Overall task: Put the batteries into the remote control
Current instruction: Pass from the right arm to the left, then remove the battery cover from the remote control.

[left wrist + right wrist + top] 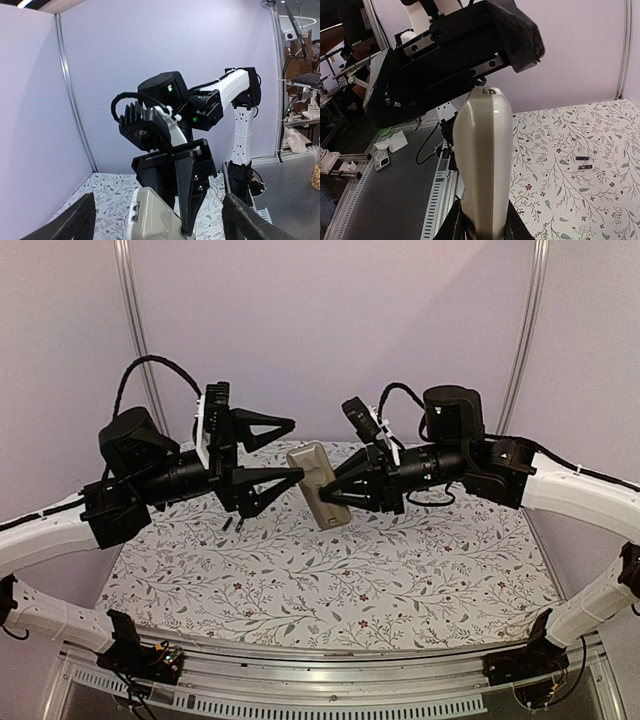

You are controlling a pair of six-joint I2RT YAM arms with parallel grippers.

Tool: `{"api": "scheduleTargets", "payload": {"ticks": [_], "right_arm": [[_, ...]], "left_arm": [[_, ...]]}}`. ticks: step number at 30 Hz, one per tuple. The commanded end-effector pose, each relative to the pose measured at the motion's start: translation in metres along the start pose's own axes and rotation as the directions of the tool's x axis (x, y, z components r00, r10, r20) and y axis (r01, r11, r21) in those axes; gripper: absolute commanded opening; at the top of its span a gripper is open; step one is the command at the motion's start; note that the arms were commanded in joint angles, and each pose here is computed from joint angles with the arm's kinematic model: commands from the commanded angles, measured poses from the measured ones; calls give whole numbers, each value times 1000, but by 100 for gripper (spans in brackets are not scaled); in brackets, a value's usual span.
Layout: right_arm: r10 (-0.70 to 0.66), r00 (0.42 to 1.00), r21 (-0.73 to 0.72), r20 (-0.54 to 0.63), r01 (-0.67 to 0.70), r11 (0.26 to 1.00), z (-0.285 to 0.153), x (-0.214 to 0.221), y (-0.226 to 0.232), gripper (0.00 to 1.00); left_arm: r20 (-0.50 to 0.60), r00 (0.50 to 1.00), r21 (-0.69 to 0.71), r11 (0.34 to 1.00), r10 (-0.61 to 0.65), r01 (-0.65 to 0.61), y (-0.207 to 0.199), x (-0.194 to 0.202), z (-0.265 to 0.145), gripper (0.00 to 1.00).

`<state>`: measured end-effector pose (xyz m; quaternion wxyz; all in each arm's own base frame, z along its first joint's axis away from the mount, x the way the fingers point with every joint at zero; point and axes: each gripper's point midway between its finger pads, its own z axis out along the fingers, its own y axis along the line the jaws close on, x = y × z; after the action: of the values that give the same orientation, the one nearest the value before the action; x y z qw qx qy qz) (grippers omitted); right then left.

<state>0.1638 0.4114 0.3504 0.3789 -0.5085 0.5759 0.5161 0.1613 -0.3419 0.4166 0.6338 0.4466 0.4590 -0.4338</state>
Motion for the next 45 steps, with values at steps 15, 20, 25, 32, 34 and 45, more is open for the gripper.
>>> {"api": "scheduleTargets", "payload": {"ticks": [15, 20, 25, 32, 34, 45], "right_arm": [[-79, 997, -57, -16, 78, 995, 7, -8, 7, 0], [-90, 996, -67, 2, 90, 994, 5, -14, 10, 0], [-78, 997, -51, -8, 78, 996, 7, -11, 6, 3], [-131, 991, 329, -38, 137, 935, -24, -17, -40, 99], [-234, 971, 409, -47, 232, 883, -39, -19, -42, 99], [-754, 608, 416, -249, 770, 484, -48, 12, -33, 99]], "left_arm": [[-141, 976, 6, 986, -167, 169, 5, 38, 17, 46], [-130, 972, 24, 979, -196, 201, 2, 38, 19, 39], [-118, 969, 7, 976, -217, 220, 5, 38, 19, 4], [-117, 952, -159, 952, -282, 262, 35, 37, 19, 0], [-136, 929, -261, 917, -345, 302, 54, 47, 19, 0], [-139, 589, -558, 554, -796, 617, 122, 151, -22, 0]]}}
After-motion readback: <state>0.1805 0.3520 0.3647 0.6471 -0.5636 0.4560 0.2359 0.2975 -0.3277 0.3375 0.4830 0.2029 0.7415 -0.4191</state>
